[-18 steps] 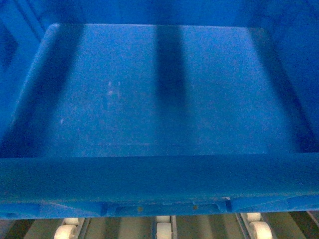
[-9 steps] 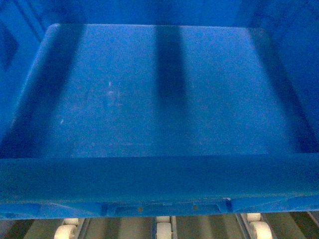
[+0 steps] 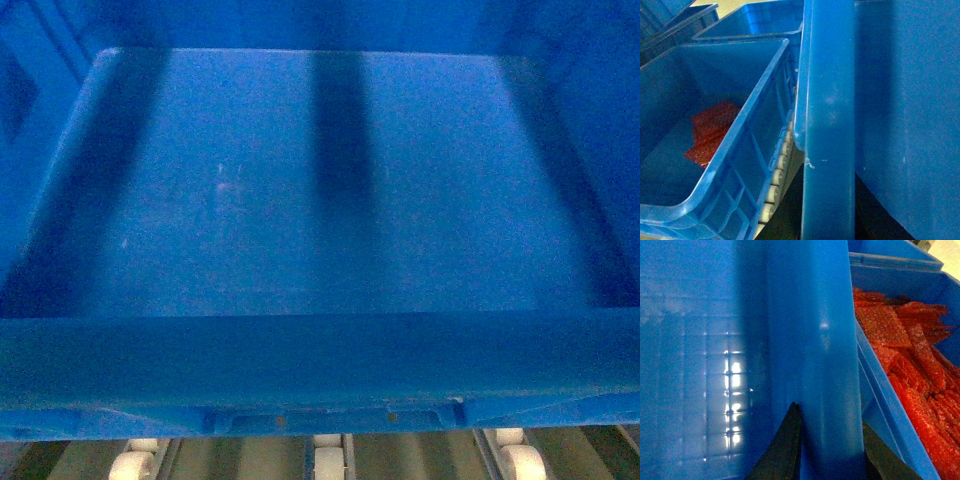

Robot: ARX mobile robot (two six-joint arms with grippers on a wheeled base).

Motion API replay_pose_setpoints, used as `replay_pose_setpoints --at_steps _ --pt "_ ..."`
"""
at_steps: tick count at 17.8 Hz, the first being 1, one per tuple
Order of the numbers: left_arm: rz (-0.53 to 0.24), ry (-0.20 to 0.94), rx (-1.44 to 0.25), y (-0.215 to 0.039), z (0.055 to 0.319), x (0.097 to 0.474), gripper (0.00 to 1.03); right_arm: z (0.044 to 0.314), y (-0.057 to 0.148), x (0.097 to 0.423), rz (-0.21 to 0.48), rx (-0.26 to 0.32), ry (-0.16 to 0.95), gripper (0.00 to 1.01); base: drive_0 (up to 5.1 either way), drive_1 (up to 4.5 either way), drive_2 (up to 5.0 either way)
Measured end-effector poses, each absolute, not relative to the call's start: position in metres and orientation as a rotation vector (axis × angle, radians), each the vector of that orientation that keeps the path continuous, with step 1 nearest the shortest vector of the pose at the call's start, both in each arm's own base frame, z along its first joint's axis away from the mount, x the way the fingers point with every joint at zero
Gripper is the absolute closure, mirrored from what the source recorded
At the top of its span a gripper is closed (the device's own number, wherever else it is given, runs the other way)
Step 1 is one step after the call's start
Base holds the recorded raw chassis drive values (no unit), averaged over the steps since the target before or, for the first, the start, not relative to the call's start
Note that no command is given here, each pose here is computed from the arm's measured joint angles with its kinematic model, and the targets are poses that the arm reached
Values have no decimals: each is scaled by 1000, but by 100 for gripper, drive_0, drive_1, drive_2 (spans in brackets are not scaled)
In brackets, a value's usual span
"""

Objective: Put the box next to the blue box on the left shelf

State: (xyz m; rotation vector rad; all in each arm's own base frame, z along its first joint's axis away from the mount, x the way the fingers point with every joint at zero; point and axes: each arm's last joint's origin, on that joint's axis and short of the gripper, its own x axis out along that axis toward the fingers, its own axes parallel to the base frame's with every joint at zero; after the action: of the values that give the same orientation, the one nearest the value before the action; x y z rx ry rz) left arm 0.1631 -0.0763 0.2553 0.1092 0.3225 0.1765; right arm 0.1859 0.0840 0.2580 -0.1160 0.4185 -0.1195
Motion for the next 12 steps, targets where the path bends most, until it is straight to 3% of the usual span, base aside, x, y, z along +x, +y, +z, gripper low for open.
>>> replay_pose_setpoints --at_steps 12 --pt "176 323 109 -76 255 163 92 258 84 186 -119 -116 419 84 0 0 0"
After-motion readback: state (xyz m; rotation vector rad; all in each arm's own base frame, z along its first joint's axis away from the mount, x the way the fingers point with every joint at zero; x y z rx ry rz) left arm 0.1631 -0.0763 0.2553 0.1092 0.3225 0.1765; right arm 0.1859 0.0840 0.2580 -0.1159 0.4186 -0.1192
